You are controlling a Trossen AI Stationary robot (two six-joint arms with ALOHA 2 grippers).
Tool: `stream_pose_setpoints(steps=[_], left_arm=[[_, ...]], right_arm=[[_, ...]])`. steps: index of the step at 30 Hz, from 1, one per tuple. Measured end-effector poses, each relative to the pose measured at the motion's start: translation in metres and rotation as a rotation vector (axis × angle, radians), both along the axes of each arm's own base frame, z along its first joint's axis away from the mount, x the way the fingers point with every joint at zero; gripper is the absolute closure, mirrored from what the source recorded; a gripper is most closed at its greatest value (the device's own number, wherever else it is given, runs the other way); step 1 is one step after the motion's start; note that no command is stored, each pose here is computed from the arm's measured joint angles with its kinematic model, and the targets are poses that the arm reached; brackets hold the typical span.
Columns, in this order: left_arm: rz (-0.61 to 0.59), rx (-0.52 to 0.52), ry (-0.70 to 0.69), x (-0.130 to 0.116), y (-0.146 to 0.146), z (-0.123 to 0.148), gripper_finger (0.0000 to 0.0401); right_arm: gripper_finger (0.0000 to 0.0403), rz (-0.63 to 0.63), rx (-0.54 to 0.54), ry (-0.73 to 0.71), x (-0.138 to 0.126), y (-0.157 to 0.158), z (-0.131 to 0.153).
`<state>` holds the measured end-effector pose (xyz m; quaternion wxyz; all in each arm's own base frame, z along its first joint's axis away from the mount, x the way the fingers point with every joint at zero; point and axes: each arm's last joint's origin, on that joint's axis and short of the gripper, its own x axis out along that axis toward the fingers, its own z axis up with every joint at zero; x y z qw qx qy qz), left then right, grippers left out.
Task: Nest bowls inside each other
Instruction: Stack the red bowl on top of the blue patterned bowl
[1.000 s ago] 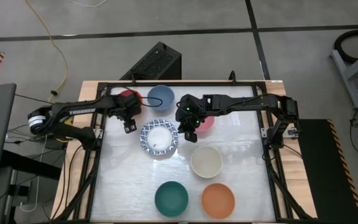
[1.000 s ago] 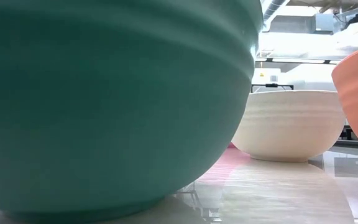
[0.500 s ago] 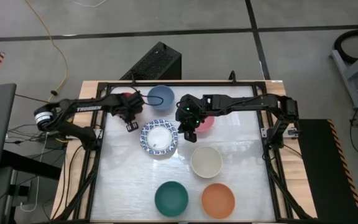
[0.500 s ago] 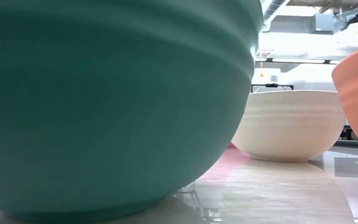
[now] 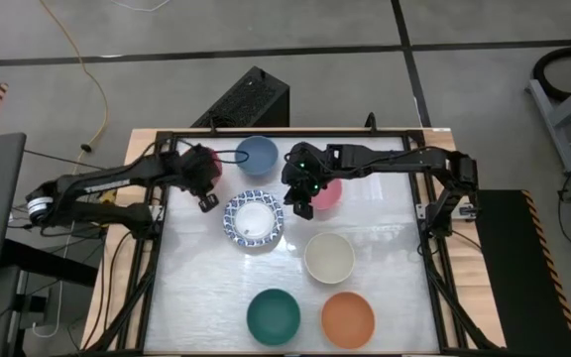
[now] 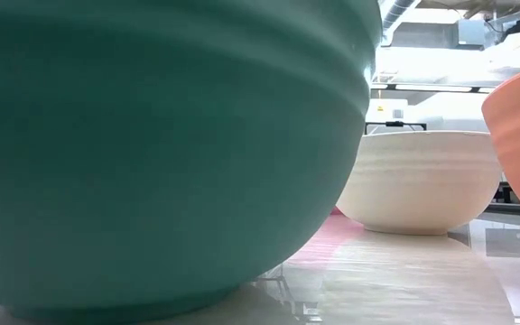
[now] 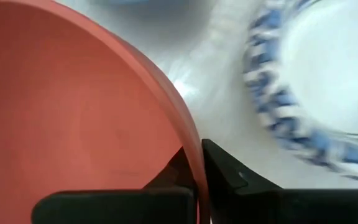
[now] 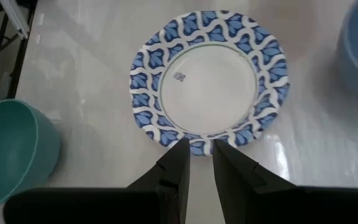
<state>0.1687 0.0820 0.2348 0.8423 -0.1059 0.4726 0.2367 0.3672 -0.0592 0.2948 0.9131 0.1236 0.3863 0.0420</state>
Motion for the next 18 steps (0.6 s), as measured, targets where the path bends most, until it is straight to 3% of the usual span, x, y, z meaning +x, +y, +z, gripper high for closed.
stream_pose_setpoints(steps=[7,14,18], left_arm=[[-0.179,0.03,-0.1,-0.004,-0.031,0.017,0.0401],[-0.442,0.127,-0.07,0.002,-0.061,0.018,0.0401],[-0.535,0.231,-0.037,0.004,-0.073,0.021,0.0401]], right_arm=[[0.0311,-0.134,0.094,-0.007,-0.007,-0.021,0.007],[0.0311,-0.313,0.219,-0.008,-0.012,-0.041,0.01],[0.0311,-0.333,0.225,-0.062,-0.009,-0.044,0.014]])
